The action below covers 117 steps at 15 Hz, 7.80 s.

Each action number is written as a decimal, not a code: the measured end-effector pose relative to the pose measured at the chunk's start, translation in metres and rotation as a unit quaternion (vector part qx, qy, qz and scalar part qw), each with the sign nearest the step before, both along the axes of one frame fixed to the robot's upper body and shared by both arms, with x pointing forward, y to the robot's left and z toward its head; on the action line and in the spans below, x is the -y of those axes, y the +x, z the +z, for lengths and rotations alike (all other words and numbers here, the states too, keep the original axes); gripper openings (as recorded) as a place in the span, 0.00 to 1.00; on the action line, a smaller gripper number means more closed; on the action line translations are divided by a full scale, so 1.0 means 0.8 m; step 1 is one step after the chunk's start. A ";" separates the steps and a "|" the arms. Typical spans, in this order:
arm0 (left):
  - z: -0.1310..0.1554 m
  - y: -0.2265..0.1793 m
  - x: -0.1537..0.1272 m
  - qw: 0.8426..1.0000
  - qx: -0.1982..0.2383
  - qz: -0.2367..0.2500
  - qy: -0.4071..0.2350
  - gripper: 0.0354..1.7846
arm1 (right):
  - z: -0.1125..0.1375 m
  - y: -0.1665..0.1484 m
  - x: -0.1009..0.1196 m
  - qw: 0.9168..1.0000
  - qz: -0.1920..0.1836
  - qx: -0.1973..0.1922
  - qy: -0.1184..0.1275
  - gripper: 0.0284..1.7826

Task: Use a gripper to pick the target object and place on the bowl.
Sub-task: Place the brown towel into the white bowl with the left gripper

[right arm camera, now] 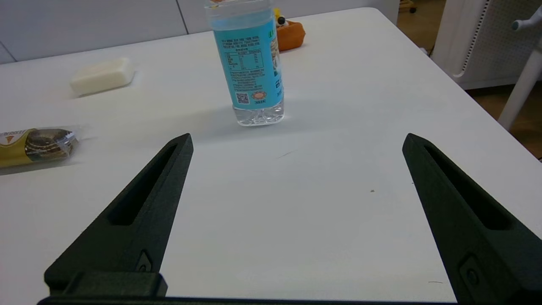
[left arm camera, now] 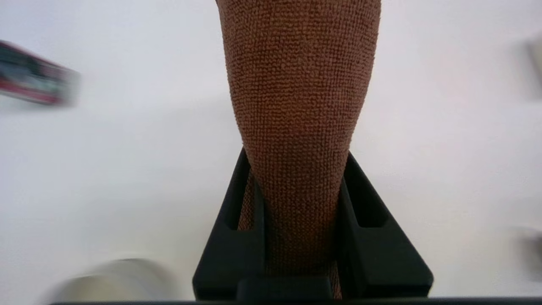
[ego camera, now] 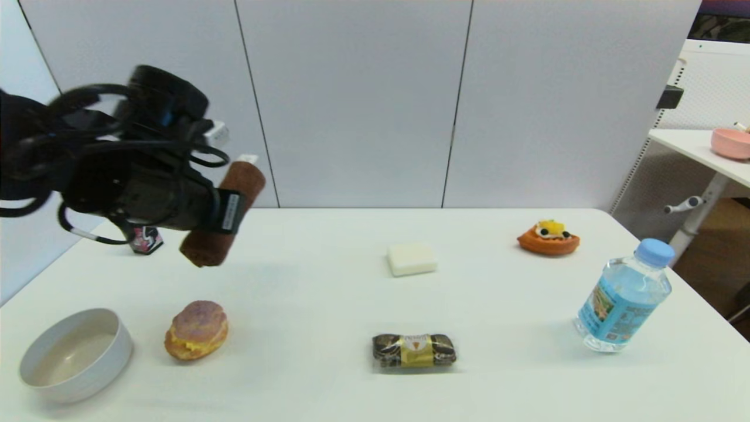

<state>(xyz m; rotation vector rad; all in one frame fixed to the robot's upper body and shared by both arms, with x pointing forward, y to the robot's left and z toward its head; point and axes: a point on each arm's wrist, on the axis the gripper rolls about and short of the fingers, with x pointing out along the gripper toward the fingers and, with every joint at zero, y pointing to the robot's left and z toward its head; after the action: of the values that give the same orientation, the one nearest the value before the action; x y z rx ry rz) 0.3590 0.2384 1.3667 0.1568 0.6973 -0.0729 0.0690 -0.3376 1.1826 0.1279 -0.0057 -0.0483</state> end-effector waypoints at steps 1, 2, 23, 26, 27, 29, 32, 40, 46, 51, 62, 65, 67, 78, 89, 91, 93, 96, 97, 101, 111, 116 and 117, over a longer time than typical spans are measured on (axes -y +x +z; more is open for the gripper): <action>0.015 -0.008 -0.020 1.000 0.024 0.005 0.014 0.24 | 0.000 0.000 0.000 1.000 0.000 0.000 0.000 0.96; 0.030 -0.018 -0.038 0.998 0.046 0.012 0.027 0.24 | 0.000 0.000 0.000 1.000 0.000 0.000 0.000 0.96; -0.054 -0.176 -0.128 0.959 0.234 0.155 0.026 0.24 | 0.000 0.000 0.000 1.000 0.000 0.000 0.000 0.96; -0.054 -0.174 -0.132 0.956 0.231 0.179 0.029 0.24 | 0.000 0.000 0.000 1.000 0.000 0.000 0.000 0.96; -0.050 -0.172 -0.132 0.955 0.230 0.186 0.032 0.24 | 0.000 0.000 0.000 1.000 0.000 0.000 0.000 0.96; -0.027 -0.168 -0.134 0.953 0.222 0.205 0.029 0.24 | 0.000 0.000 0.000 1.000 0.000 0.000 0.000 0.96; 0.041 -0.168 -0.139 0.954 0.183 0.237 -0.009 0.24 | 0.000 0.000 0.000 1.000 0.000 0.000 0.000 0.96; 0.110 -0.151 -0.134 0.932 -0.175 0.211 -0.236 0.24 | 0.000 0.000 0.000 1.000 0.000 0.000 0.000 0.96; 0.060 -0.131 -0.148 0.894 -0.288 0.282 -0.195 0.24 | 0.000 0.000 0.000 1.000 0.000 0.000 0.000 0.96; -0.013 -0.150 -0.154 0.919 -0.228 0.314 -0.069 0.24 | 0.000 0.000 0.000 1.000 0.000 0.000 0.000 0.96; -0.044 -0.131 -0.161 0.944 0.206 0.255 0.032 0.24 | 0.000 0.000 0.000 1.000 0.000 0.000 0.000 0.96; -0.074 -0.139 -0.160 0.940 0.230 0.249 0.036 0.24 | 0.000 0.000 0.000 1.000 0.000 0.000 0.000 0.96; -0.089 -0.147 -0.157 0.939 0.242 0.243 0.038 0.24 | 0.000 0.000 0.000 1.000 0.000 0.000 0.000 0.96; -0.125 -0.194 -0.145 0.952 0.229 0.199 0.033 0.24 | 0.000 0.000 0.000 1.000 0.000 0.000 0.000 0.96; -0.135 -0.192 -0.144 0.957 0.215 0.193 0.027 0.24 | 0.000 0.000 0.000 1.000 0.000 0.000 0.000 0.96; -0.136 -0.189 -0.145 0.957 0.218 0.192 0.026 0.24 | 0.000 0.000 0.000 1.000 0.000 0.000 0.000 0.96; -0.137 -0.185 -0.145 0.958 0.214 0.191 0.026 0.24 | 0.000 0.000 0.000 1.000 0.000 0.000 0.000 0.96; -0.141 -0.183 -0.145 0.959 0.209 0.191 0.026 0.24 | 0.000 0.000 0.000 1.000 0.000 0.000 0.000 0.96; -0.142 -0.183 -0.145 0.959 0.207 0.191 0.025 0.24 | 0.000 0.000 0.000 1.000 0.000 0.000 0.000 0.96; -0.143 -0.183 -0.145 0.960 0.204 0.191 0.025 0.48 | 0.000 0.000 0.000 1.000 0.000 0.000 0.000 0.96; -0.134 -0.182 -0.145 0.954 0.231 0.189 0.028 0.82 | 0.000 0.000 0.000 1.000 0.000 0.000 0.000 0.96; -0.071 -0.170 -0.146 0.929 0.324 0.175 0.044 0.88 | 0.000 0.000 0.000 1.000 0.000 0.000 0.000 0.96; -0.050 -0.168 -0.146 0.922 0.345 0.172 0.045 0.89 | 0.000 0.000 0.000 1.000 0.000 0.000 0.000 0.96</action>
<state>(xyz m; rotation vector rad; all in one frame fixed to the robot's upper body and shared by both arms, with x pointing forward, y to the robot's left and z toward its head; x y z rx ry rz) 0.2245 0.3555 1.3264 0.1342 0.0132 0.3416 0.0690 -0.3376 1.1826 0.1283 -0.0057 -0.0483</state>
